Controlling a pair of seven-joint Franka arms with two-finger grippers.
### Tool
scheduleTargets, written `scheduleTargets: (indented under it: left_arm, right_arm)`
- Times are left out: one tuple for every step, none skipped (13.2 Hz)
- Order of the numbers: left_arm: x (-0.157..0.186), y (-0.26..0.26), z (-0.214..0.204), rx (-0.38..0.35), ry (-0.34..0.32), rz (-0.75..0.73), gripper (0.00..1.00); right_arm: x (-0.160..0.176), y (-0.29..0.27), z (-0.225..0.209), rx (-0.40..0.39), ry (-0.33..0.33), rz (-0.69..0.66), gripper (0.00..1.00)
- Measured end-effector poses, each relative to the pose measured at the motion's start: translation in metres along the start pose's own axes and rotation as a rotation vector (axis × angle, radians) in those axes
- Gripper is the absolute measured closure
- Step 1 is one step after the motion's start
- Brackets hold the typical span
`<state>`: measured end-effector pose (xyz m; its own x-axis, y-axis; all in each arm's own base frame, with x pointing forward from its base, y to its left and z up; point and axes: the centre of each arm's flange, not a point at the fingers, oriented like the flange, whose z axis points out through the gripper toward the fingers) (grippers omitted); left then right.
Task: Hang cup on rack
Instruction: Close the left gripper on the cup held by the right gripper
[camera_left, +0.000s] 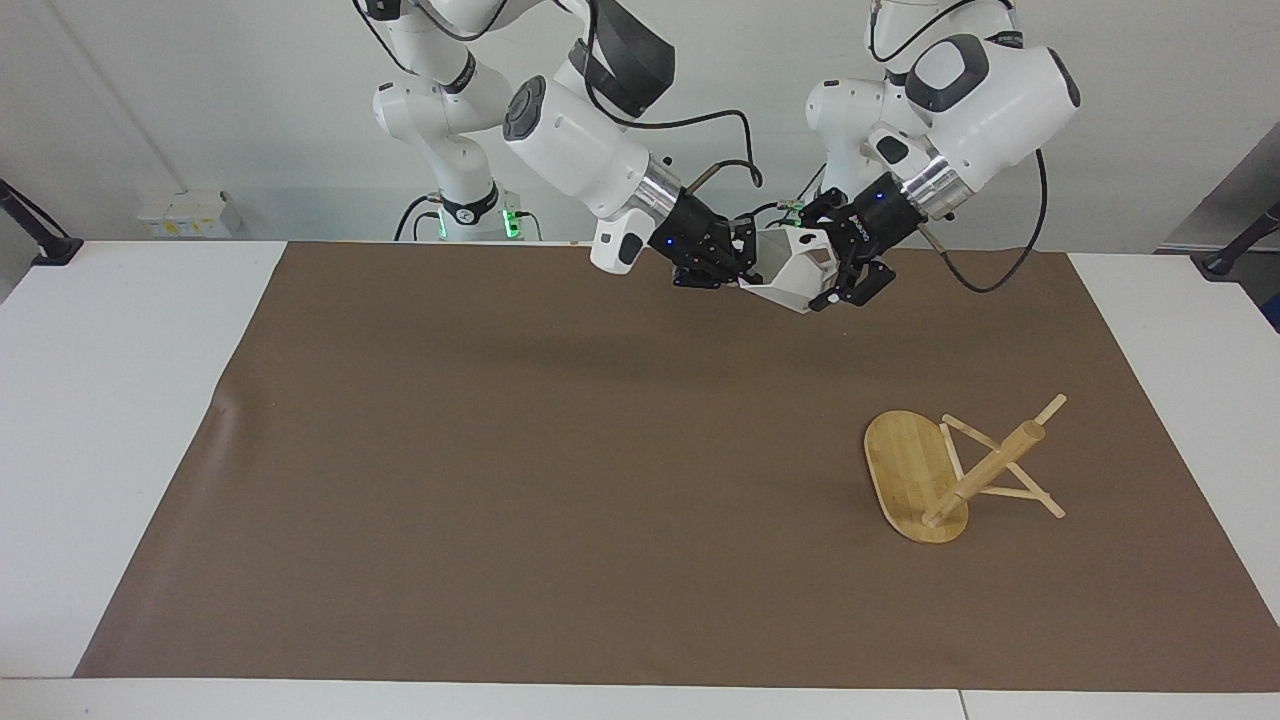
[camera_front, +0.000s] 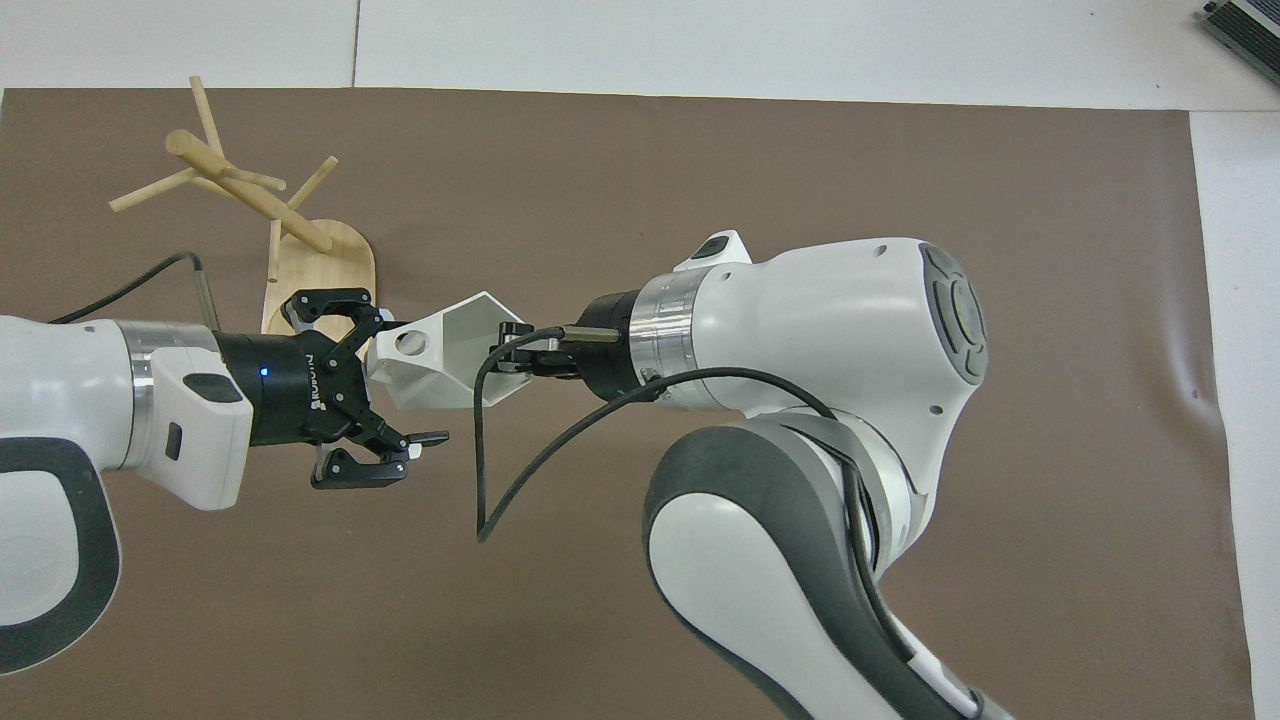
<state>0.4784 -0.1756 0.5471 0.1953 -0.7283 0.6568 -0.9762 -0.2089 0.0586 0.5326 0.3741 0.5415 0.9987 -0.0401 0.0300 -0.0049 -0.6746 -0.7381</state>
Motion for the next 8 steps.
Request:
scheduleTargets:
  left_arm:
    - [0.0003,-0.0003,0.0002,0.004,0.002,-0.001,0.0]
    - [0.0003,-0.0005,0.0003,0.007,0.003,-0.001,0.0]
    - [0.0002,-0.0006,0.0005,0.008,0.004,-0.002,0.0]
    - [0.0001,-0.0006,0.0007,0.009,0.004,-0.002,0.03]
    - [0.0002,-0.0005,0.0009,0.009,0.005,-0.002,0.03]
    - [0.0002,-0.0013,0.0004,0.015,0.006,-0.002,0.1]
    - [-0.0009,-0.0023,-0.0001,0.018,0.006,0.0,0.25]
    - [-0.0012,-0.0021,0.0008,0.016,0.005,0.002,0.26]
  right_arm:
    - [0.0002,0.0002,-0.0001,0.0,0.0,0.0,0.96]
    - [0.0002,0.0002,-0.0001,0.0,0.0,0.0,0.96]
    - [0.0003,0.0004,0.0,0.0,0.0,0.001,0.96]
    - [0.0004,0.0005,0.0001,0.0,0.0,0.001,0.96]
    - [0.0005,0.0007,0.0002,0.0,0.0,0.001,0.96]
    - [0.0,0.0012,0.0007,-0.002,-0.005,0.002,0.96]
    - [-0.0002,0.0021,0.0012,-0.004,-0.01,0.003,0.96]
    - [0.0,0.003,0.0012,-0.006,-0.013,0.004,0.96]
